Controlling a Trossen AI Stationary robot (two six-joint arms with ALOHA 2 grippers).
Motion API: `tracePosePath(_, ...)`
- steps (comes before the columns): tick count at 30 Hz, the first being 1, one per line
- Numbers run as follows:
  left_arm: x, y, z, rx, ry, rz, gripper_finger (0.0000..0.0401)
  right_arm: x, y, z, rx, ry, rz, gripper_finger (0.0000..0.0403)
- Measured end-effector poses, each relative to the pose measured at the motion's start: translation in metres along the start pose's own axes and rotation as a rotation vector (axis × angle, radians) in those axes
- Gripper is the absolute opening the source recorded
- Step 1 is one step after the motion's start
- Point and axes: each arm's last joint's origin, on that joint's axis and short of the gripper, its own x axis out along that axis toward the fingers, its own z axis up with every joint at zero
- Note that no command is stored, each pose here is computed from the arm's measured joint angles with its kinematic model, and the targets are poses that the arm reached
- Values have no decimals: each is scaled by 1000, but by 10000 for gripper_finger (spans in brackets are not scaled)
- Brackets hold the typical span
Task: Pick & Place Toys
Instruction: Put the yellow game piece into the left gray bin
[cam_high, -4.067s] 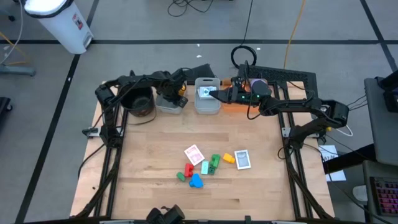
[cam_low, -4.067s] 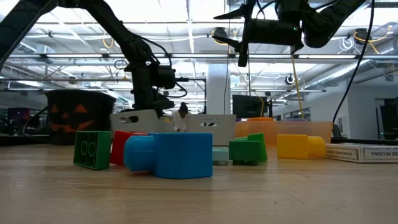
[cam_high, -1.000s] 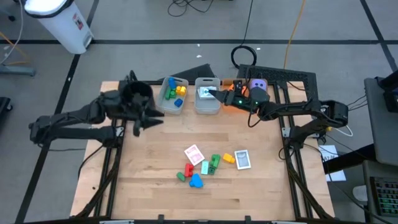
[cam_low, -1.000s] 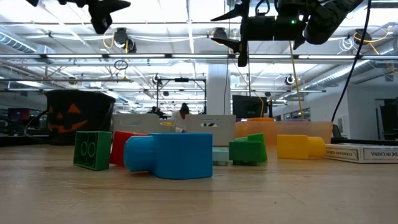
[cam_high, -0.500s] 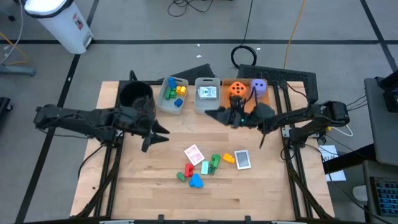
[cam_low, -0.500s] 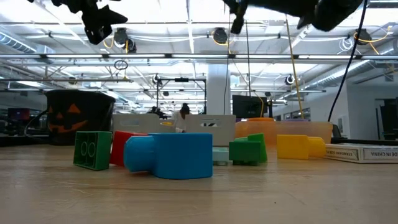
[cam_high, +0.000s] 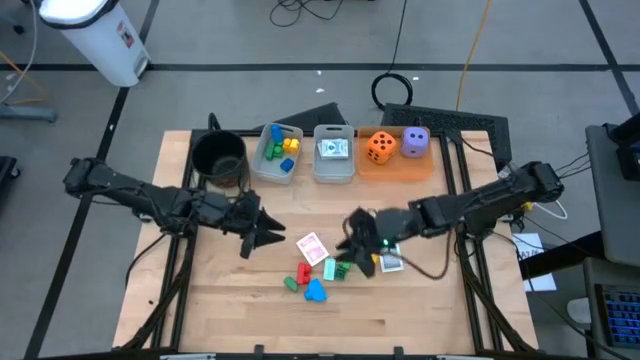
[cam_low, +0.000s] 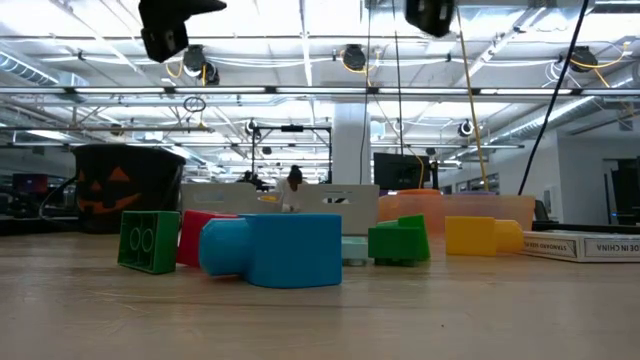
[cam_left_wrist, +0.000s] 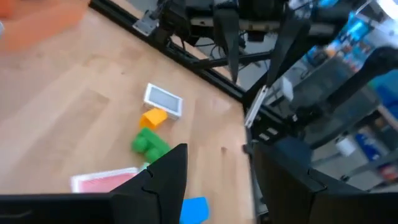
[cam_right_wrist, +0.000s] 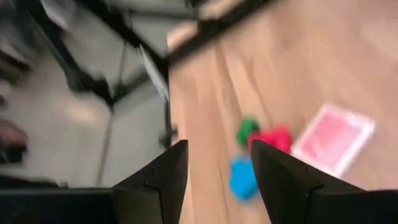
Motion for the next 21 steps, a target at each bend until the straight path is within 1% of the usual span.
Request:
tracePosePath(3,5,-12,-5,-55,-27,-45,186,-1,9,-21,-43,106,-17,168)
tracePosePath(5,7,-20,-9,-84,-43,-74,186,0,13,-39,-108,166,-23,170)
tracePosePath(8,11,-31,-16,-115,-61,-71,186,1,10,-63,-148,196,-95,170)
tracePosePath(12,16,-49,-21,-127,-73,-55,186,6,-14,-89,-100,230,-223,171)
tracePosePath(14,19,-58,-22,-122,-80,-55,186,7,-24,-99,-67,248,-257,171)
tracePosePath(17,25,-65,-23,-107,-84,-36,186,9,-38,-113,-2,269,-305,171)
tracePosePath(19,29,-67,-23,-103,-82,-28,186,8,-48,-120,20,257,-370,171)
tracePosePath(21,32,-69,-23,-98,-81,-27,186,8,-56,-125,27,214,-434,170)
